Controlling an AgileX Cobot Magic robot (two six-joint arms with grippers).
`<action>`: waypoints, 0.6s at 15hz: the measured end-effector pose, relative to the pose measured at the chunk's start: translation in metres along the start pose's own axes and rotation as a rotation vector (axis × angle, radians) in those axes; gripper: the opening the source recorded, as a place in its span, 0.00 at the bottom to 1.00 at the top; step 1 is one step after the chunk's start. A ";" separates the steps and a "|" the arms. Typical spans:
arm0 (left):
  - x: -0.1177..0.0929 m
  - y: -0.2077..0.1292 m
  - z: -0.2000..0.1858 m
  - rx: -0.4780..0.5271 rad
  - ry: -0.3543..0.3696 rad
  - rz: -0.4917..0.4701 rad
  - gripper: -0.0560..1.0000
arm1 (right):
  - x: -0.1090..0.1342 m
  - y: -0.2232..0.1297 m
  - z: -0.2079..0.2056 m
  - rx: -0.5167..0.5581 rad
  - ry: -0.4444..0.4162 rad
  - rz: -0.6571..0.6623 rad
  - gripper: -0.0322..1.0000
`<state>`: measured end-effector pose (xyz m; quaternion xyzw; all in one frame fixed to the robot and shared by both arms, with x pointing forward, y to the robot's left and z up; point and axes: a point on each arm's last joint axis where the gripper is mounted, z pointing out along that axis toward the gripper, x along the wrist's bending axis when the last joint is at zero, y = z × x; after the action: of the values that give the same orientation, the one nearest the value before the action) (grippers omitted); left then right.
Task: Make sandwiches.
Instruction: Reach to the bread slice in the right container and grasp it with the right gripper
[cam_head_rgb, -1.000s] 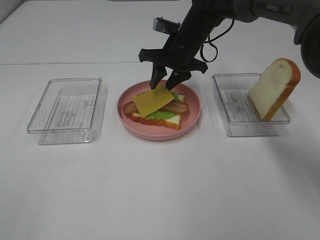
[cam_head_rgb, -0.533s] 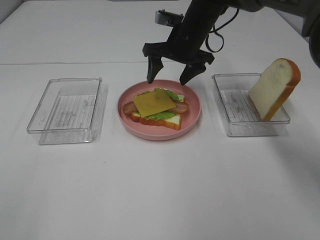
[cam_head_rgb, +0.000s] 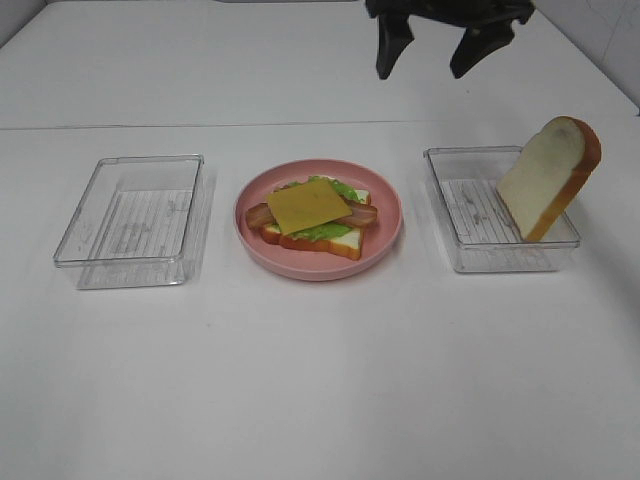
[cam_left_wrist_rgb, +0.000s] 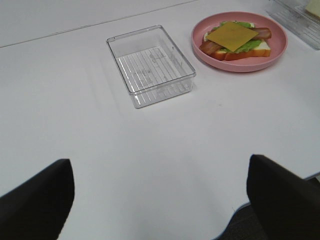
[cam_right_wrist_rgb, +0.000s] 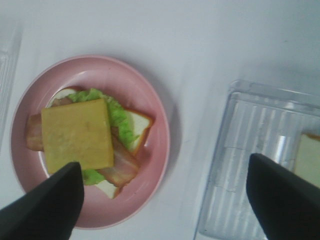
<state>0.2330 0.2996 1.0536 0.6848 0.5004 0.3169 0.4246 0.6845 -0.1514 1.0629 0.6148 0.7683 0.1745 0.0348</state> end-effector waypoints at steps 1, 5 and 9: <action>0.000 0.000 0.000 0.000 0.000 0.000 0.89 | -0.022 0.002 -0.016 -0.033 -0.024 0.041 0.83; 0.000 0.000 0.000 0.000 0.000 0.000 0.89 | -0.070 0.000 -0.045 -0.088 -0.067 0.131 0.81; 0.000 0.000 0.000 0.000 0.000 0.000 0.89 | -0.112 -0.021 -0.053 -0.043 -0.098 0.205 0.77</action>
<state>0.2330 0.2996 1.0536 0.6848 0.5004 0.3169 0.4246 0.6783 -0.2742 1.0878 0.6970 0.6950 0.1634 0.0674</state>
